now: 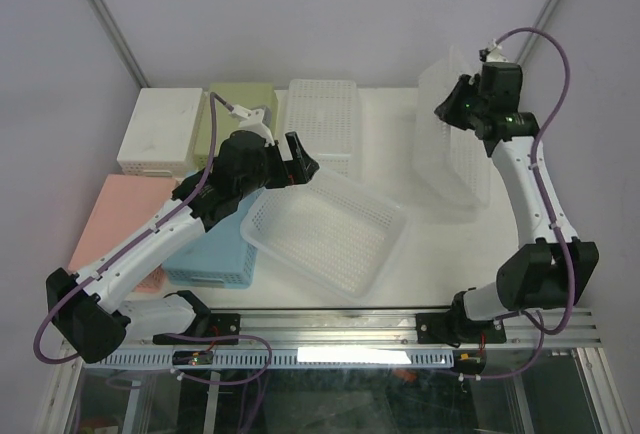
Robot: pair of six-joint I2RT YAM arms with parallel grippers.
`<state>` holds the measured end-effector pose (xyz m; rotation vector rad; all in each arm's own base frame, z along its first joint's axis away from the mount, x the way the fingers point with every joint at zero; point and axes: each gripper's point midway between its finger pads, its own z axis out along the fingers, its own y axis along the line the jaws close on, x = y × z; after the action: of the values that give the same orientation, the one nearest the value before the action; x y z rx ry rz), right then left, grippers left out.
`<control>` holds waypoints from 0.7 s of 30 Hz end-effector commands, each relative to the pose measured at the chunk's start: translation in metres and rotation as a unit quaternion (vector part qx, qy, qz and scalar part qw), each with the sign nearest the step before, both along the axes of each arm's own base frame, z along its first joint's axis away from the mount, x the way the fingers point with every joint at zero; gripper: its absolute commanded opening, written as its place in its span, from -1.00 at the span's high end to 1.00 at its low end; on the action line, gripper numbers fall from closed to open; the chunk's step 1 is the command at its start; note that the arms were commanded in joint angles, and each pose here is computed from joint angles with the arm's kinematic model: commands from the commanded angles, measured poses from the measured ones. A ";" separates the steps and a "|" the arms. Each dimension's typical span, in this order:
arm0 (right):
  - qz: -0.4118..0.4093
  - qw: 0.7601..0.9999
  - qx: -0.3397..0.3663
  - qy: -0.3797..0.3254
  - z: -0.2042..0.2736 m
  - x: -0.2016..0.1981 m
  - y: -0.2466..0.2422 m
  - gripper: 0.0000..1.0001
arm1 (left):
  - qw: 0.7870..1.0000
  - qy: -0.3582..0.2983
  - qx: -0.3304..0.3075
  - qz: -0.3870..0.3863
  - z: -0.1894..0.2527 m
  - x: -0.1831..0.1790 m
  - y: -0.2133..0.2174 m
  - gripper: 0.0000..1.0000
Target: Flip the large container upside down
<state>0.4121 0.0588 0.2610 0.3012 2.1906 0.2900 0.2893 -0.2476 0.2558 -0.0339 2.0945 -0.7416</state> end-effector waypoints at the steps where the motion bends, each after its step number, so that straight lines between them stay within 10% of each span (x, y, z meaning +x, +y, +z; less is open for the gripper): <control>1: 0.103 0.973 0.138 -0.151 0.076 0.016 0.024 1.00 | 0.999 -0.031 -0.024 -0.010 0.028 0.000 -0.005 -0.98; 21: 0.187 0.776 0.567 -0.203 0.066 0.025 -0.029 1.00 | 0.999 -0.035 -0.021 -0.004 0.029 -0.002 0.000 -0.98</control>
<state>0.4635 0.0453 0.2936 0.5026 1.5542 1.5897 0.2877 -0.2463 0.2573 -0.0338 2.0929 -0.7419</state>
